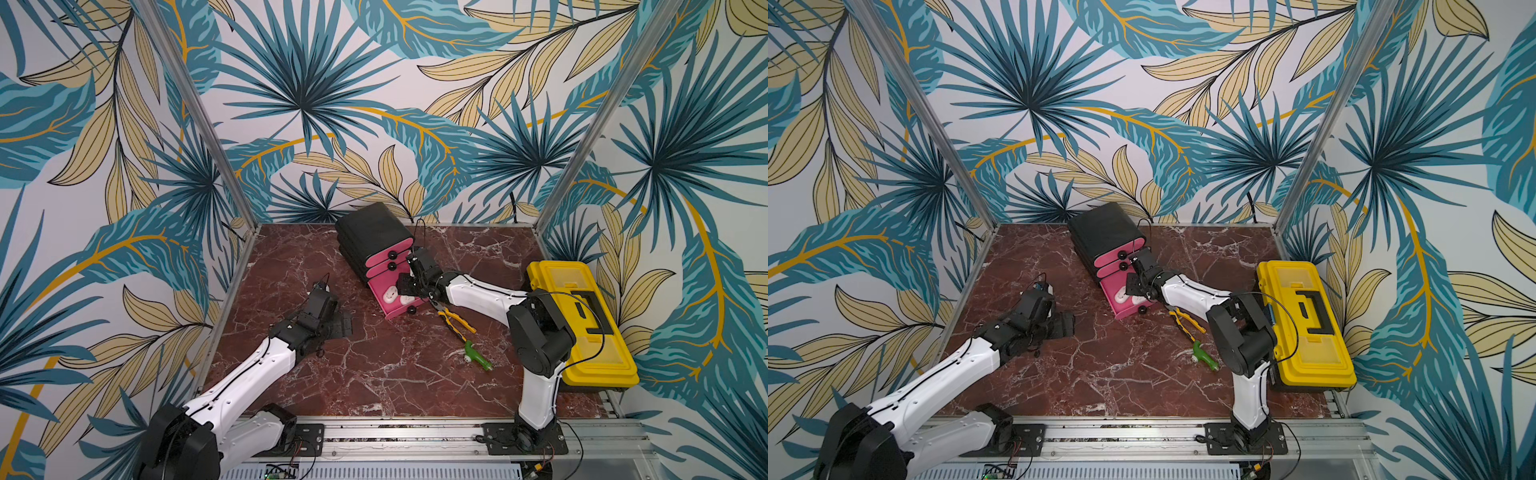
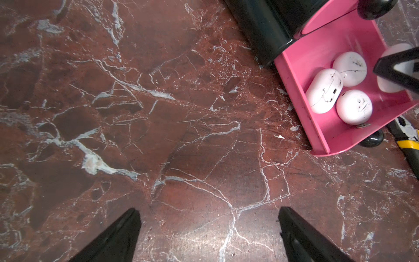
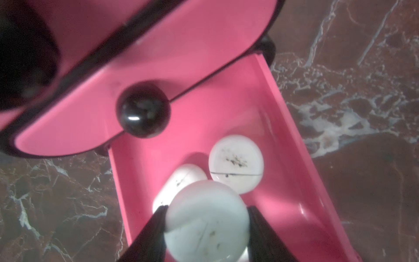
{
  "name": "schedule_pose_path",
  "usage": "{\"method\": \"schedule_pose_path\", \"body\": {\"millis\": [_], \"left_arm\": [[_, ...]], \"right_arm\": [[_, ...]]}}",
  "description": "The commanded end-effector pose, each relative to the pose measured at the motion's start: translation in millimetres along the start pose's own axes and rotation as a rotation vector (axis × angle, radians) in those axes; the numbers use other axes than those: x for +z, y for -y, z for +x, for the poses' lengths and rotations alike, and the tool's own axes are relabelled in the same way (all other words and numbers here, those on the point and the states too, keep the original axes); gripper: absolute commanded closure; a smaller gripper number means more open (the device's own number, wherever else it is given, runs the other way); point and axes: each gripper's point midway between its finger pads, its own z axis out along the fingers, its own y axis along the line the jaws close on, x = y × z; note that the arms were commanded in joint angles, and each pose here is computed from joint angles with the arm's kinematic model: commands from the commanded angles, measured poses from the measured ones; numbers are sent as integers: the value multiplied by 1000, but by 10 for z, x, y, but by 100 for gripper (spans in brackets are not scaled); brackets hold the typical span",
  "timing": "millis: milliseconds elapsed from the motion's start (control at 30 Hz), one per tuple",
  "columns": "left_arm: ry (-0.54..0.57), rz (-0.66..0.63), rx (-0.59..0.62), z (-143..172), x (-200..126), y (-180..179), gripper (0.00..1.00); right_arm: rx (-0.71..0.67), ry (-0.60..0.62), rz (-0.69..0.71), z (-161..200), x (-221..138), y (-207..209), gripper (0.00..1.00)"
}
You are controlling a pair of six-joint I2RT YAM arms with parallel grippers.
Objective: Put the bluetooth earphones in the drawer according to color
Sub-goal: Place the bluetooth earphone in the drawer.
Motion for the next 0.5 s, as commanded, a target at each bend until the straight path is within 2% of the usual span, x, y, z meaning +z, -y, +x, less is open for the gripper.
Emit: {"method": "schedule_pose_path", "body": {"millis": [0, 333, 467], "left_arm": [[8, 6, -3, 0, 9, -12, 0], [13, 10, -10, -10, -23, -12, 0], [17, 11, -9, -14, -39, -12, 0]], "right_arm": [[-28, -73, 35, 166, -106, 37, 57], [-48, -115, 27, 206, 65, -18, 52], [-59, -108, 24, 163, 91, -48, 45]]}}
